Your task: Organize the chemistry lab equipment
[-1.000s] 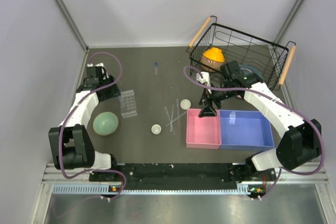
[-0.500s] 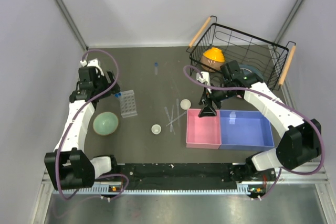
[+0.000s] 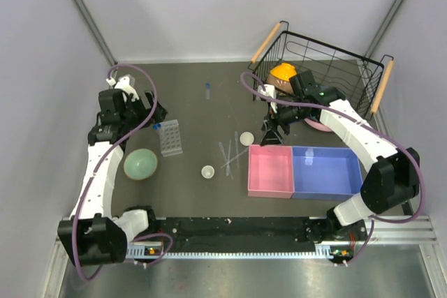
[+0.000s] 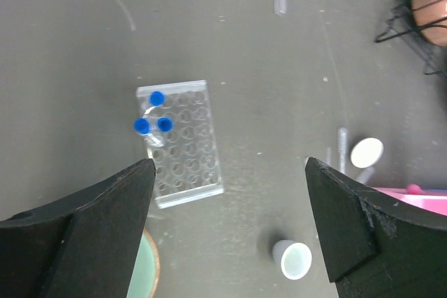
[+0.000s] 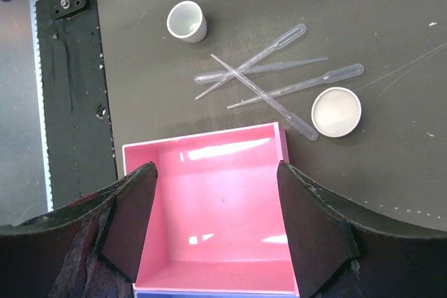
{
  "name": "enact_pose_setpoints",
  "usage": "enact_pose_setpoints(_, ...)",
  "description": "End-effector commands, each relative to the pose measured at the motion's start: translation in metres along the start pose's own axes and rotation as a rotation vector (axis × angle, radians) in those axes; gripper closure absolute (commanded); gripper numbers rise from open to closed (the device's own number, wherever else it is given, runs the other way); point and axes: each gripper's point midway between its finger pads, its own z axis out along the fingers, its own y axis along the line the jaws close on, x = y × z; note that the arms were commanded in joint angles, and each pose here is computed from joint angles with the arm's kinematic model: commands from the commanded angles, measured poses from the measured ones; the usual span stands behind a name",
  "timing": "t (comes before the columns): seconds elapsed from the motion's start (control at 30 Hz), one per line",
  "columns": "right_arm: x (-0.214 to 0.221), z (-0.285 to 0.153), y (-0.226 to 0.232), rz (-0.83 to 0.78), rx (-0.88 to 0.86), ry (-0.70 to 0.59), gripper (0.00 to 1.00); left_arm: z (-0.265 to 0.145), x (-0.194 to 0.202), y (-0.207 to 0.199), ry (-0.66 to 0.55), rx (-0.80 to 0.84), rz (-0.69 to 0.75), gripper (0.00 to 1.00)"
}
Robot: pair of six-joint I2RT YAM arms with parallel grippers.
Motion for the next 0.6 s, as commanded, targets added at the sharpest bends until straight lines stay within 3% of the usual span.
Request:
enact_pose_setpoints(0.0, -0.016, -0.007, -0.007, -0.023, 0.039, -0.023, 0.3, 0.006, -0.021, -0.041, -0.03, 0.197, -0.055, 0.03)
enact_pose_setpoints(0.23, -0.011, -0.007, -0.016, -0.006, 0.083, -0.004, 0.29, 0.047, -0.012, -0.081, 0.058, 0.228, -0.009, 0.02)
enact_pose_setpoints(0.57, -0.007, -0.009, -0.026, 0.002, 0.141, 0.009, 0.29, 0.165, -0.012, -0.099, 0.185, 0.057, 0.063, 0.07)
